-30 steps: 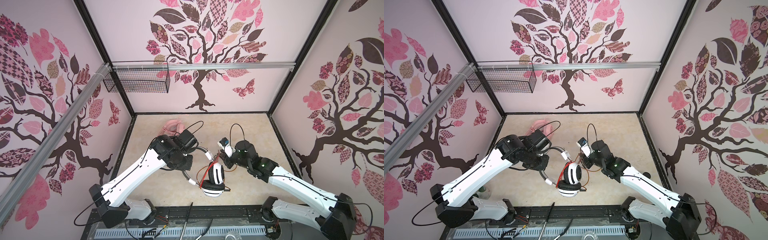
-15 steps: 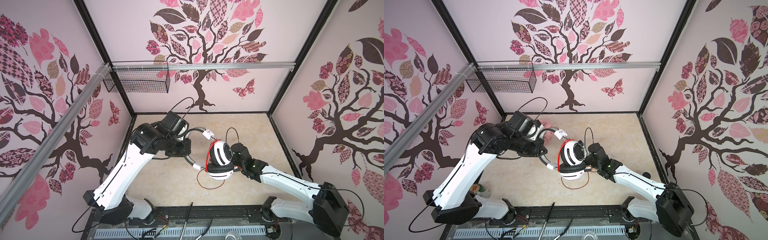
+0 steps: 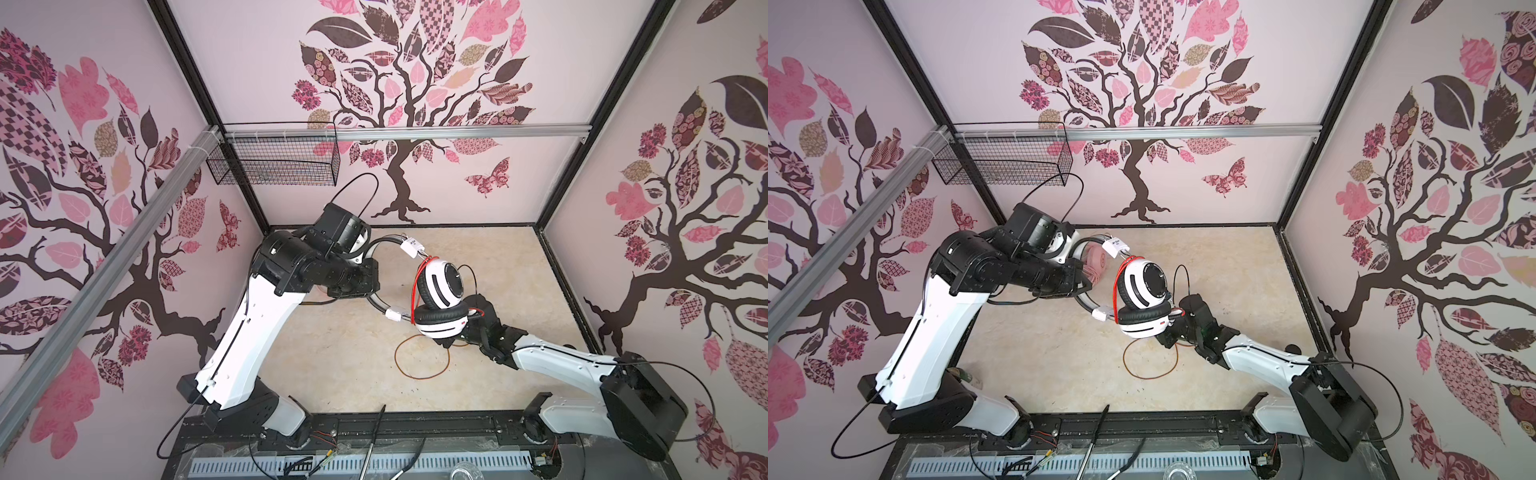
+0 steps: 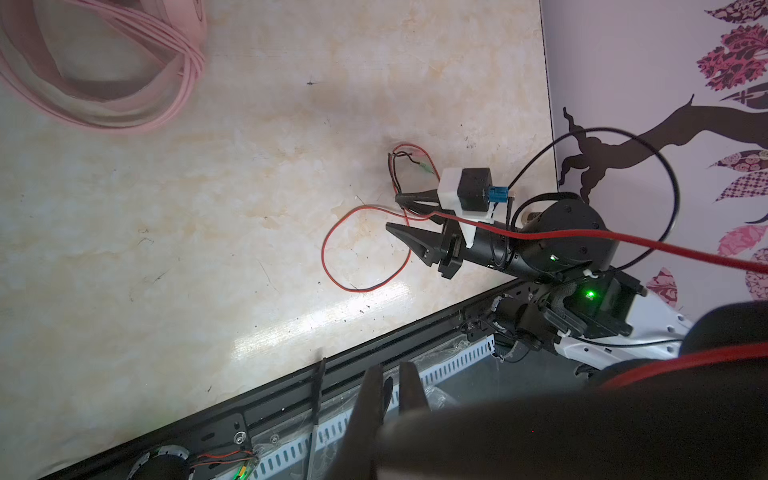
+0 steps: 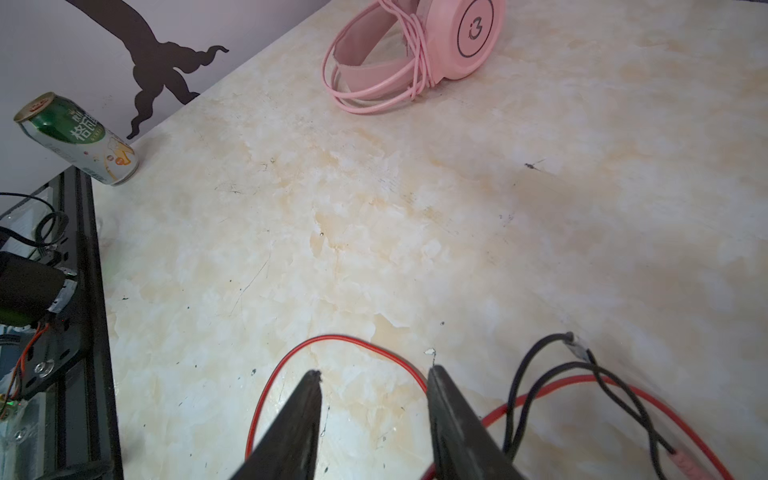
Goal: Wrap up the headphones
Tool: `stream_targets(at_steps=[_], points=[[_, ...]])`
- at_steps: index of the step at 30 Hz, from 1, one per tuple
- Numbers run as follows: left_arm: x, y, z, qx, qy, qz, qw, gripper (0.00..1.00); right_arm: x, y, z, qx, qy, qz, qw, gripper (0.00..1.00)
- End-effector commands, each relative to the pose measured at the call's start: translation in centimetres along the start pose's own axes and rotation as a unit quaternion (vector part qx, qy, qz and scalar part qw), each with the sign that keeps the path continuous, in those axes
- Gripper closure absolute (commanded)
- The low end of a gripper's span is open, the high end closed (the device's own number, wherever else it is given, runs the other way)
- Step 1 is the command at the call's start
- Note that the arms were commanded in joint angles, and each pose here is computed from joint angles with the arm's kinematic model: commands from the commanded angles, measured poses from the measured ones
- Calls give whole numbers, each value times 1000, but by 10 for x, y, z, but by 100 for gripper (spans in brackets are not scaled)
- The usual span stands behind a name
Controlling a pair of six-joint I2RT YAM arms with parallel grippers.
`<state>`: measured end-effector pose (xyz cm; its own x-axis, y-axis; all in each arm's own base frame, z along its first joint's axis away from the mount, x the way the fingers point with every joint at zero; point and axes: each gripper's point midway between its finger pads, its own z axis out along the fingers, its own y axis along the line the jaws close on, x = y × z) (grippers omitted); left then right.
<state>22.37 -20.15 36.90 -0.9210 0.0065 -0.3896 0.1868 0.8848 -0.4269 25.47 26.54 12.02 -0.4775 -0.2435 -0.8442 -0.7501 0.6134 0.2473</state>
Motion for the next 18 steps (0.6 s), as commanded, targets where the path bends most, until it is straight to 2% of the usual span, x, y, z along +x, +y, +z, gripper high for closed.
stream_targets(at_steps=[1,7,8,10,14,15,18], points=[[-9,-11,-12,39,-20,-6,999,100,-10,8,-3,-28,-43,-2,999,54],[-10,-10,-11,38,-19,-8,999,100,-12,16,-9,-53,-77,-8,996,54],[-10,-10,-11,39,-19,-9,999,100,-13,18,-9,-58,-82,-10,995,58],[-11,-10,-10,37,-18,-10,999,100,-14,22,-10,-68,-87,-13,994,74],[-11,-9,-9,36,-18,-11,999,100,-14,26,-12,-80,-92,-17,992,96],[-12,-9,-9,35,-19,-12,999,100,-14,26,-12,-81,-92,-18,992,100],[-15,-7,-9,33,-22,-17,999,100,-11,27,-12,-83,-90,-16,992,100]])
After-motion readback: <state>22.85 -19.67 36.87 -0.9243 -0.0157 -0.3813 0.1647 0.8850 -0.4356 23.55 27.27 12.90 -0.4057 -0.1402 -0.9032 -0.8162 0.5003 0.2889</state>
